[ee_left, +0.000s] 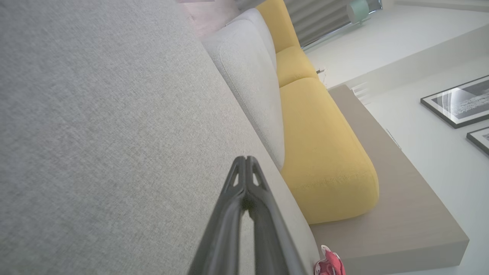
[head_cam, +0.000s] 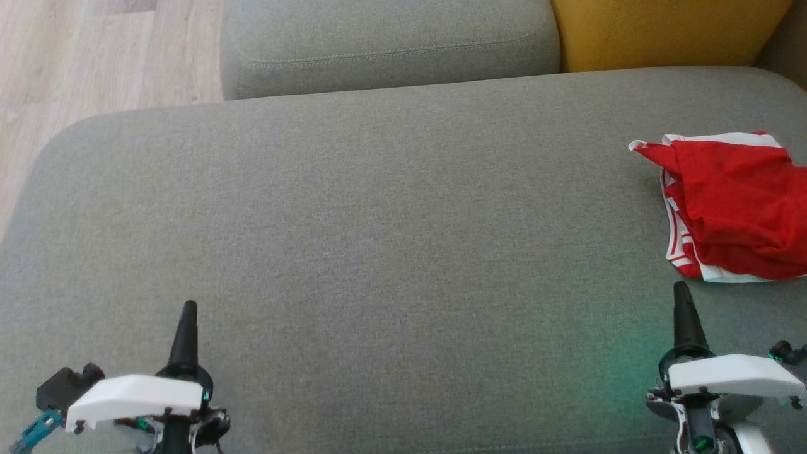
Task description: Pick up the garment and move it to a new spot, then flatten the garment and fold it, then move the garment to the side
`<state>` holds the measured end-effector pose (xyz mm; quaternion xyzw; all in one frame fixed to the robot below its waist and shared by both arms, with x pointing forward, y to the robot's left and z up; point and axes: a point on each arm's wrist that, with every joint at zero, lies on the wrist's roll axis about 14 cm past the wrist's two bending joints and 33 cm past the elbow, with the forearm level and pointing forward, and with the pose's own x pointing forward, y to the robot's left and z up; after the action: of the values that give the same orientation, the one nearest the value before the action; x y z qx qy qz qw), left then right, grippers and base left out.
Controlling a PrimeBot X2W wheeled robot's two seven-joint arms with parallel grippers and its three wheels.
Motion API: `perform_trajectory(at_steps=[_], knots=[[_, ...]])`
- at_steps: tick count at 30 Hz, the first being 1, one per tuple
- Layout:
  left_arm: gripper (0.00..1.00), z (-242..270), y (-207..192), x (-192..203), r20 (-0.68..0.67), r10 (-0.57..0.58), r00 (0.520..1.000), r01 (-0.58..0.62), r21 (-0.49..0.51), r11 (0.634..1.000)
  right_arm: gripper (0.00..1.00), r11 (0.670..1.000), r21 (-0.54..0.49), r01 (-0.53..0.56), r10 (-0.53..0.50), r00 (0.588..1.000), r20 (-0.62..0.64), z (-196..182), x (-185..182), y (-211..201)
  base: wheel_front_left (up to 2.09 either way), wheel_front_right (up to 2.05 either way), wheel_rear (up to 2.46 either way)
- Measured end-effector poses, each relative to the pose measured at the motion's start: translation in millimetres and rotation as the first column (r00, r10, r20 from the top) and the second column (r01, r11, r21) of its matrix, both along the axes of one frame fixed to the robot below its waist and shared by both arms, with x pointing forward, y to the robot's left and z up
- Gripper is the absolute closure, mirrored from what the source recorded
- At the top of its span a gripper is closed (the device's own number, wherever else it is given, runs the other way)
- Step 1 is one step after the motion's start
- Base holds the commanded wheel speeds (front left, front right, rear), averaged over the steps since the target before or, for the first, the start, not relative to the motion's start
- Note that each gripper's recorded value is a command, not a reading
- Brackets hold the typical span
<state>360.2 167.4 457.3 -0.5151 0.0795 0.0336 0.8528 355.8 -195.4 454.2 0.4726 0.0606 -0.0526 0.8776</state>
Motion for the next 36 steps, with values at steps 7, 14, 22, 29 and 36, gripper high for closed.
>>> perform_trajectory(at_steps=[7, 14, 22, 29, 36], knots=[[1.00, 3.6, 0.9, 3.2, 0.009, 0.004, 1.000, -0.003, -0.062, 0.998, 1.00, 0.997, 0.072, 0.018, -0.018, 1.000, -0.001, 0.0, 0.6, -2.8, 0.00, 0.00, 0.00], [1.00, 2.2, 2.9, 2.2, 0.000, 0.015, 1.000, -0.015, -0.131, 0.991, 1.00, 0.987, 0.156, 0.026, -0.026, 1.000, 0.000, 1.2, 2.3, -2.8, 0.00, 0.00, 0.00], [1.00, 7.7, 8.8, 6.8, 0.015, 0.034, 0.999, -0.030, -0.221, 0.975, 1.00, 0.964, 0.265, 0.032, -0.040, 0.999, 0.023, 9.5, 9.1, -3.6, 0.00, 0.00, 0.00], [1.00, 6.2, 9.5, 5.8, 0.008, 0.038, 0.999, -0.034, -0.290, 0.956, 1.00, 0.937, 0.347, 0.043, -0.056, 0.998, 0.025, 10.7, 9.9, -5.7, 0.00, 0.00, 0.00], [1.00, 11.9, 11.9, 9.9, 0.021, 0.049, 0.999, -0.039, -0.357, 0.933, 1.00, 0.903, 0.427, 0.048, -0.066, 0.997, 0.027, 11.7, 10.7, -6.0, 0.00, 0.00, 0.00]])
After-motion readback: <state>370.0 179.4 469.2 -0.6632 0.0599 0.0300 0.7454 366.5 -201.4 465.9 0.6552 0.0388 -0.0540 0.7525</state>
